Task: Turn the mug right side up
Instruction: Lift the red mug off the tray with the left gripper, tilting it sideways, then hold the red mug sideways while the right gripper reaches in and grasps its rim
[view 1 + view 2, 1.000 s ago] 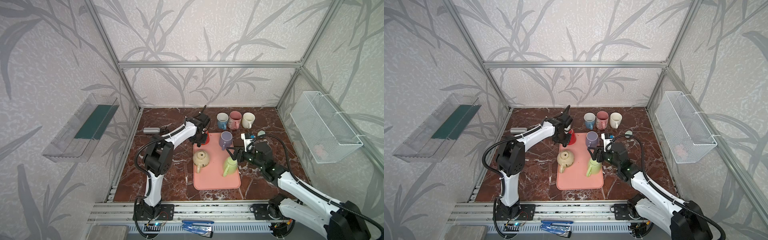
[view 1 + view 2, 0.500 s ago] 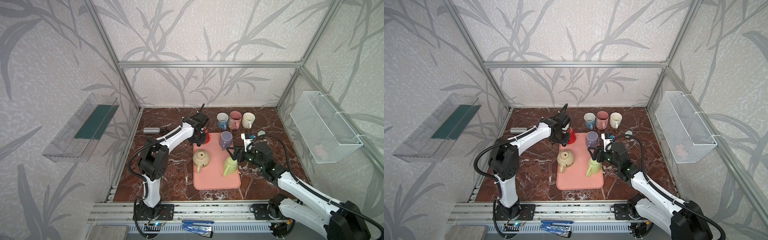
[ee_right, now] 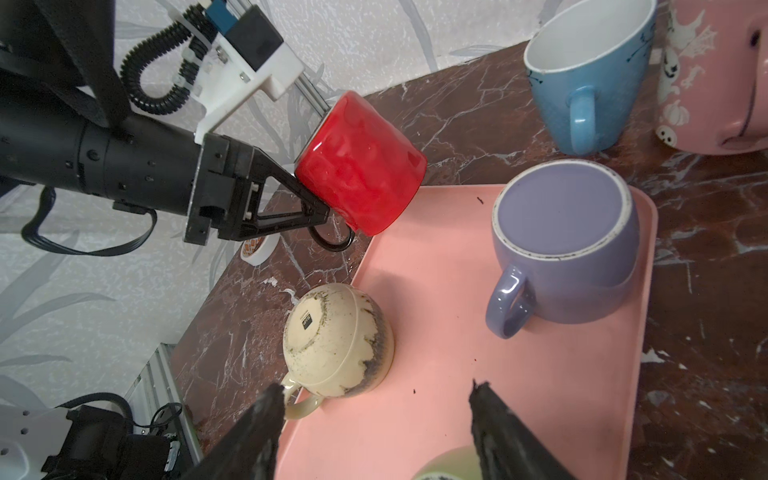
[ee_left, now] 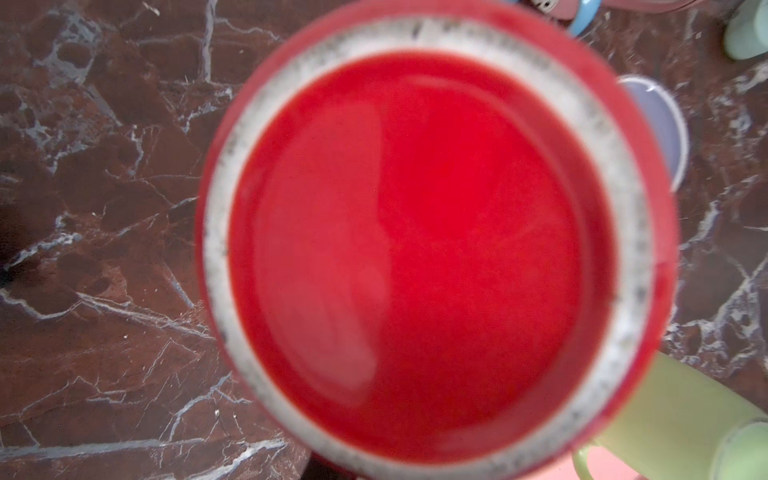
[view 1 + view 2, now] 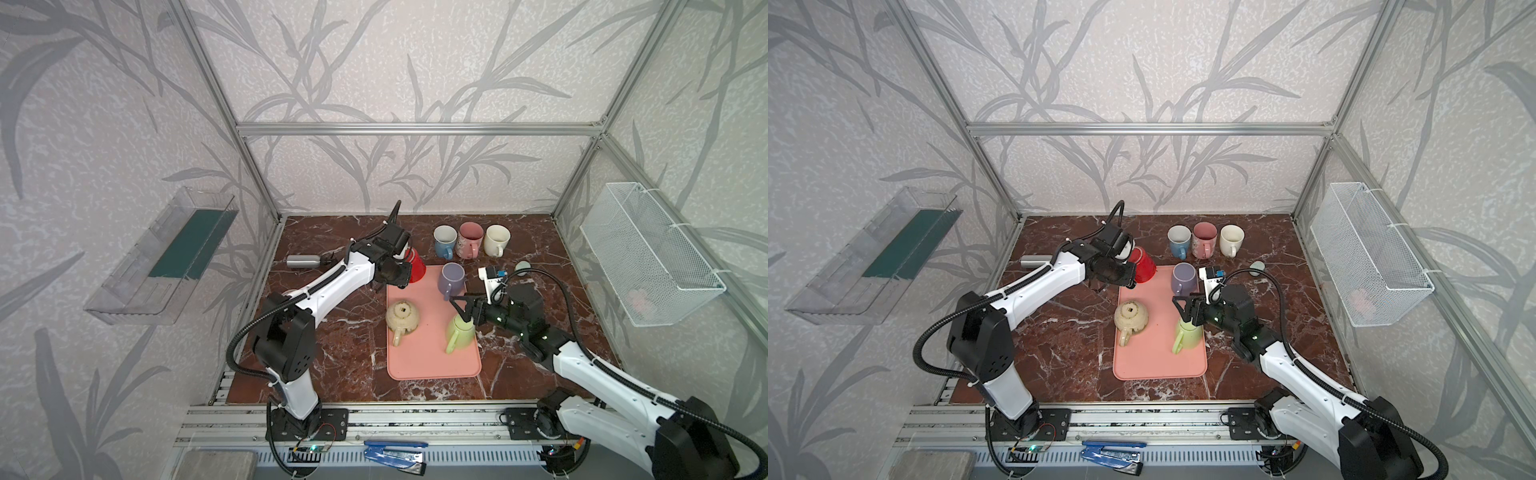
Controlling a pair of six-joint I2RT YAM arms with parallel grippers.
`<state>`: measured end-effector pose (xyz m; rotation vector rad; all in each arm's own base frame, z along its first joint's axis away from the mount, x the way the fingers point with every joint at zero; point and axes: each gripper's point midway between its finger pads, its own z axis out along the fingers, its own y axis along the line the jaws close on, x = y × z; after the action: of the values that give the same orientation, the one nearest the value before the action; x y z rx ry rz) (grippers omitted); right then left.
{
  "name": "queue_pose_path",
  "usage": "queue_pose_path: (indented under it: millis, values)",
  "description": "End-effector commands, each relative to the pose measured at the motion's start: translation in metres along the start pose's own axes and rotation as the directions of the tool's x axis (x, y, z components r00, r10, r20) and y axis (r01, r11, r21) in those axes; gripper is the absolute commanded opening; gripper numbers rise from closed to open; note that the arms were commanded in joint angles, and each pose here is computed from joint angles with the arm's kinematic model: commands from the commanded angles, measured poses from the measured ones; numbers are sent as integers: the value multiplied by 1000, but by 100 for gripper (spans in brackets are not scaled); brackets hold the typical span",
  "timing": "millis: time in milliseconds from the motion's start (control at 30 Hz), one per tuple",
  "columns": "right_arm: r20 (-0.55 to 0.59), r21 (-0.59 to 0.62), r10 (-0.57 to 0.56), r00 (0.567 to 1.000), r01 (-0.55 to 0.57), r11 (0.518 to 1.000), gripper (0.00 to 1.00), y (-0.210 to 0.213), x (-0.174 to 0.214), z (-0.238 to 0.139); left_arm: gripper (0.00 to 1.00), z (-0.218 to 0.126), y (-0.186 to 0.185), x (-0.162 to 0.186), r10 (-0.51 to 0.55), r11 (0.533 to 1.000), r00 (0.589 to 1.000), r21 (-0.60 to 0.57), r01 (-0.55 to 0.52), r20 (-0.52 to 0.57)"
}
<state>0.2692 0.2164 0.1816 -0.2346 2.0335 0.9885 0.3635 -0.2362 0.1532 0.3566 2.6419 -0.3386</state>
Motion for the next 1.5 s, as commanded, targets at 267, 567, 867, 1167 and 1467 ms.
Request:
queue_pose_path:
  millis: [267,567,867,1167,1467]
  values:
    - [49,-257,-65,997,75,963,71,57,-24,-10,0,-82,-44,-38,-82,958,951,285,-6,298]
    - [69,-420,-61,996,85,904,71,92,-39,-17,0,-139,-67,-37,-147,890,907,453,-52,394]
    - [105,-513,-80,991,123,850,71,120,-61,-28,0,-182,-89,-36,-231,779,875,620,-95,424]
    - [114,-605,-47,992,107,789,71,143,-83,-34,0,-218,-103,-39,-295,678,845,721,-143,445]
    - [147,-647,-7,989,101,756,65,148,-109,-32,0,-237,-112,-40,-325,609,834,773,-175,445]
